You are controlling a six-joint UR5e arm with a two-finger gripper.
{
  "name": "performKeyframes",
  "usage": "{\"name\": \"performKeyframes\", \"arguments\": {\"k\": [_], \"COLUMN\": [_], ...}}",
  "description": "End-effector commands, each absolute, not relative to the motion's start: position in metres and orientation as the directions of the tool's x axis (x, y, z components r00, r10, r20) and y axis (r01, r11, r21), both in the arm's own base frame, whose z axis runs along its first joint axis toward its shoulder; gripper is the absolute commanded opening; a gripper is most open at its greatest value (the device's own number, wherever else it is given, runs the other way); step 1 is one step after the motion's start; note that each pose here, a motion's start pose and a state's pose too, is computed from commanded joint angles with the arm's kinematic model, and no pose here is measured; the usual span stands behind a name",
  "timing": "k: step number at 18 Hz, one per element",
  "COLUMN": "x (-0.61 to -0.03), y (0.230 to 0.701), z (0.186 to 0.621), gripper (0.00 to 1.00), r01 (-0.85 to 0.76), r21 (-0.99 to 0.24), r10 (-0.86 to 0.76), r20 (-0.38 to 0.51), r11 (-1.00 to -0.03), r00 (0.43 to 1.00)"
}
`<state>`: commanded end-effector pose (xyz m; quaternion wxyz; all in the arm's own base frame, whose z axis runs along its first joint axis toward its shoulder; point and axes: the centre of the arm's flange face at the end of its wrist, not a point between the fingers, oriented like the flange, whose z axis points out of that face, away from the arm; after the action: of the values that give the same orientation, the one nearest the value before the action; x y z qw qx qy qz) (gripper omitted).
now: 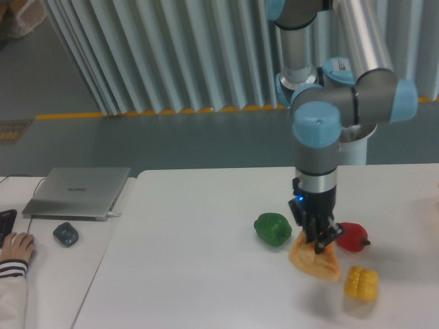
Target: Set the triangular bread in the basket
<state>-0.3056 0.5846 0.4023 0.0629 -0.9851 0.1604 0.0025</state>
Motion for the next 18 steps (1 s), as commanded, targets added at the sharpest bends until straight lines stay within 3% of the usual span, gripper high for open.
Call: {"name": "performKeyframes", "arguments": {"k": [6,11,15,18], "x": [-0.342,-0.372,-0.391,-0.419], "y": [0.531,0.5,0.478,0.453], "z": [0.414,0.41,0.409,0.41], "gripper": [0.26,0.26,0.27,0.27], "r01": [-0.546,-0.707,-0.842,-0.868], "r21": [-0.098,-0.051,0.066,0.055], "r10": [-0.545,-0.708,-0.842,-0.867], "r20": [-0.04,-0.001,0.043,0.046], "r11": [-0.832,-0.705,-0.535,-0.493], "r00": [0.837,0.706,0.538,0.496]}}
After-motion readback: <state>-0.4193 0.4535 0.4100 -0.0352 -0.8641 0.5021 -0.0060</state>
